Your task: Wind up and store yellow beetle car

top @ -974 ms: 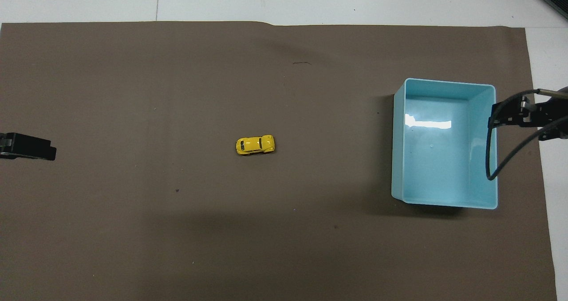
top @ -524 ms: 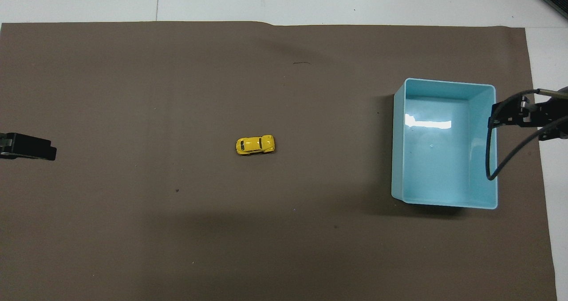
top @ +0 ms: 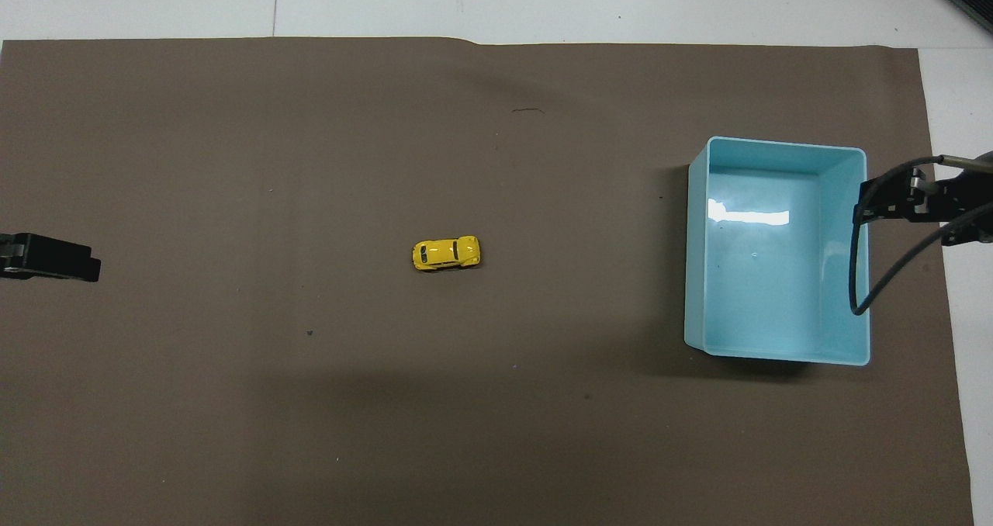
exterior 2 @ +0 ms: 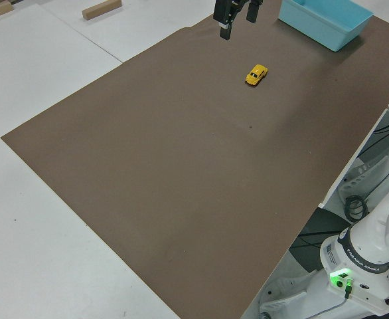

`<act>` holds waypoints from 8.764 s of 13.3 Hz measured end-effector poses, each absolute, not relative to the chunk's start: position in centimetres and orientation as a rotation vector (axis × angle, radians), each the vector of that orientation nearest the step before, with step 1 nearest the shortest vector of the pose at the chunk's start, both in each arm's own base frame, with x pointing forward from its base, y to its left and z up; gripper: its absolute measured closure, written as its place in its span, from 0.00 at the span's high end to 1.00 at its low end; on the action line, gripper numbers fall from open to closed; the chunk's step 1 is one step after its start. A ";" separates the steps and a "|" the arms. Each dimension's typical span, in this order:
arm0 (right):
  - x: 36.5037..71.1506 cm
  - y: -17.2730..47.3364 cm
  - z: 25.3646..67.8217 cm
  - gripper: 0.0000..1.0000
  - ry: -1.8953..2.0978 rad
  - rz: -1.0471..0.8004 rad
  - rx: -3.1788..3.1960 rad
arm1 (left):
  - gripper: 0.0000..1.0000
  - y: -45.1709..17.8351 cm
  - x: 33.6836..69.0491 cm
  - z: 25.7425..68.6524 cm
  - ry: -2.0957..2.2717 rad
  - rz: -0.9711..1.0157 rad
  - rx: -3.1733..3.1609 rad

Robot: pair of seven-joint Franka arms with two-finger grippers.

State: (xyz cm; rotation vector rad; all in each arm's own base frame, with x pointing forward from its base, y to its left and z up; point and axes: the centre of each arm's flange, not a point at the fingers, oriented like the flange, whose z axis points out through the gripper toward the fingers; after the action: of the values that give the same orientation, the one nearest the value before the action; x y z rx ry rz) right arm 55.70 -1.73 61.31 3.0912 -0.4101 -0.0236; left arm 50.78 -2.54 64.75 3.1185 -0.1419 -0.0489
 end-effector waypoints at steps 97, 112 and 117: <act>55.7 -1.7 61.2 1.00 -0.399 -0.028 3.092 | 0.69 -24.5 55.6 30.6 2.329 -0.080 1.952; 55.5 -1.4 60.8 1.00 -0.529 -0.040 3.071 | 1.00 -26.6 58.8 38.3 2.277 -0.079 1.971; 55.9 1.3 59.2 1.00 -0.939 0.003 2.976 | 1.00 -26.2 60.1 40.6 2.178 -0.039 2.013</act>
State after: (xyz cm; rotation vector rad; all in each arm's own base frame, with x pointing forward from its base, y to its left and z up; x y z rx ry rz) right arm 55.87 1.28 59.17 2.9759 -0.9387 0.0028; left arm 60.06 -26.17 40.65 2.0126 2.1782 -0.0390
